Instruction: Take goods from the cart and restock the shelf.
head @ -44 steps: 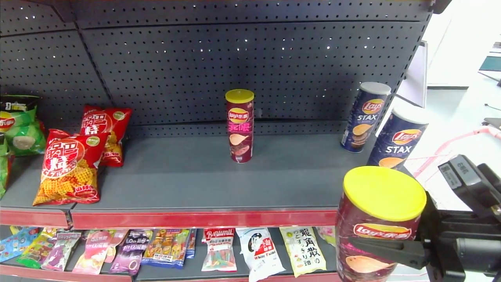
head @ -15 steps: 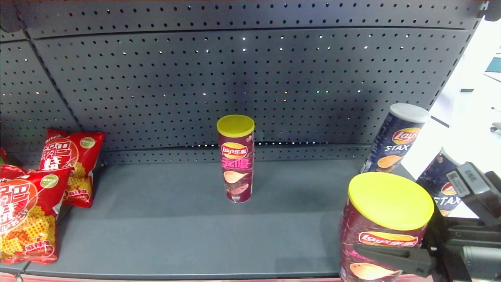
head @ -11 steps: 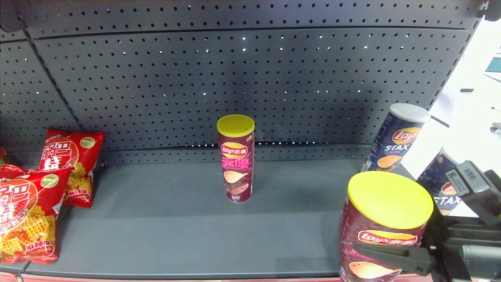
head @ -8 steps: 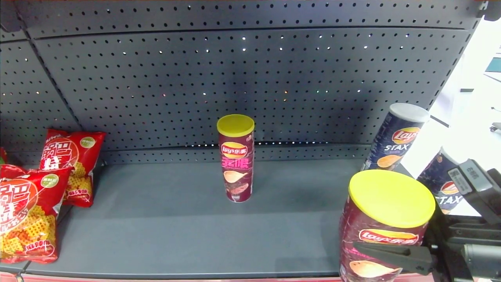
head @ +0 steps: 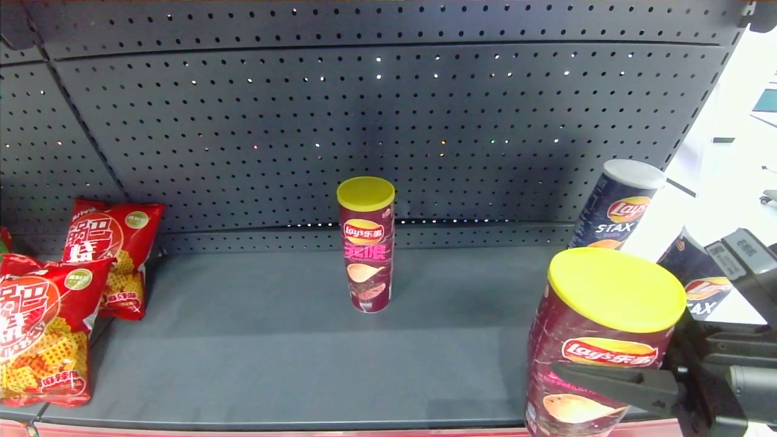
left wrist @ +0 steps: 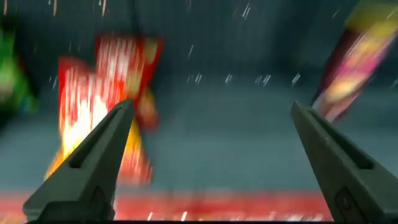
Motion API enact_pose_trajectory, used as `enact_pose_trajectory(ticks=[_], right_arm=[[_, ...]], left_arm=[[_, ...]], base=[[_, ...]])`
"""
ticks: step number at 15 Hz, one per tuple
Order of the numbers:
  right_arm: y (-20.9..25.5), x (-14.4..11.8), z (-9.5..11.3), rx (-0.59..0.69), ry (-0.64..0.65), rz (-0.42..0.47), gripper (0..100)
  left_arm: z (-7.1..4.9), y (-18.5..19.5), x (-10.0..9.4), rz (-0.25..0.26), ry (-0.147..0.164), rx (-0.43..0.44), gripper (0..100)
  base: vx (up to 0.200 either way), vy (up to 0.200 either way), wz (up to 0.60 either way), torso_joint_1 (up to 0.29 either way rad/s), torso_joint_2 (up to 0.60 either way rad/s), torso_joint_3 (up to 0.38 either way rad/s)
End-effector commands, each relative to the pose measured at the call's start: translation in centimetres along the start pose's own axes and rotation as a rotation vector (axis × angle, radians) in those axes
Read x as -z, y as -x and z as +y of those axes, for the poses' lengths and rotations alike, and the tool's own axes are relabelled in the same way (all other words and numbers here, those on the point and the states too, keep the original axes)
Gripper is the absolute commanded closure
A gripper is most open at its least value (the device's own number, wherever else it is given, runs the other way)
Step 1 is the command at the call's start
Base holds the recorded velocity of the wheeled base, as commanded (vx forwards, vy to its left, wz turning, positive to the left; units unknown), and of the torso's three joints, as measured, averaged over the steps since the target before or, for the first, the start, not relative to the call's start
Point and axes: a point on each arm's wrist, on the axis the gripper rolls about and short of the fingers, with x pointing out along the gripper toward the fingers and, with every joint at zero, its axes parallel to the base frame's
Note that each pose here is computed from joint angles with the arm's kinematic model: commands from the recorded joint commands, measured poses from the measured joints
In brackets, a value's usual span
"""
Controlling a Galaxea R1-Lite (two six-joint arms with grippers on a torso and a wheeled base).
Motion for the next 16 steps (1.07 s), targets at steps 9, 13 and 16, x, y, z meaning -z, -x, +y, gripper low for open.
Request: enact_pose_trajectory(ticks=[9, 13, 16], right_arm=[[0.0, -0.9, -0.2, 0.006, -0.018, -0.031, 100], [-0.1, -1.9, -0.4, 0.010, -0.017, -0.057, 100], [-0.2, -2.1, -0.5, 0.005, -0.021, -0.061, 100]], left_arm=[[-0.8, -11.5, 1.4, 0.375, -0.178, 0.486, 0], [-0.5, -16.8, 4.1, 0.400, -0.130, 0.744, 0], [0.6, -20.2, 6.8, 0.397, -0.181, 0.866, 0]], base=[[0.000, 0.000, 0.00, 0.000, 0.00, 0.000], [0.000, 0.000, 0.00, 0.000, 0.00, 0.000], [0.000, 0.000, 0.00, 0.000, 0.00, 0.000]])
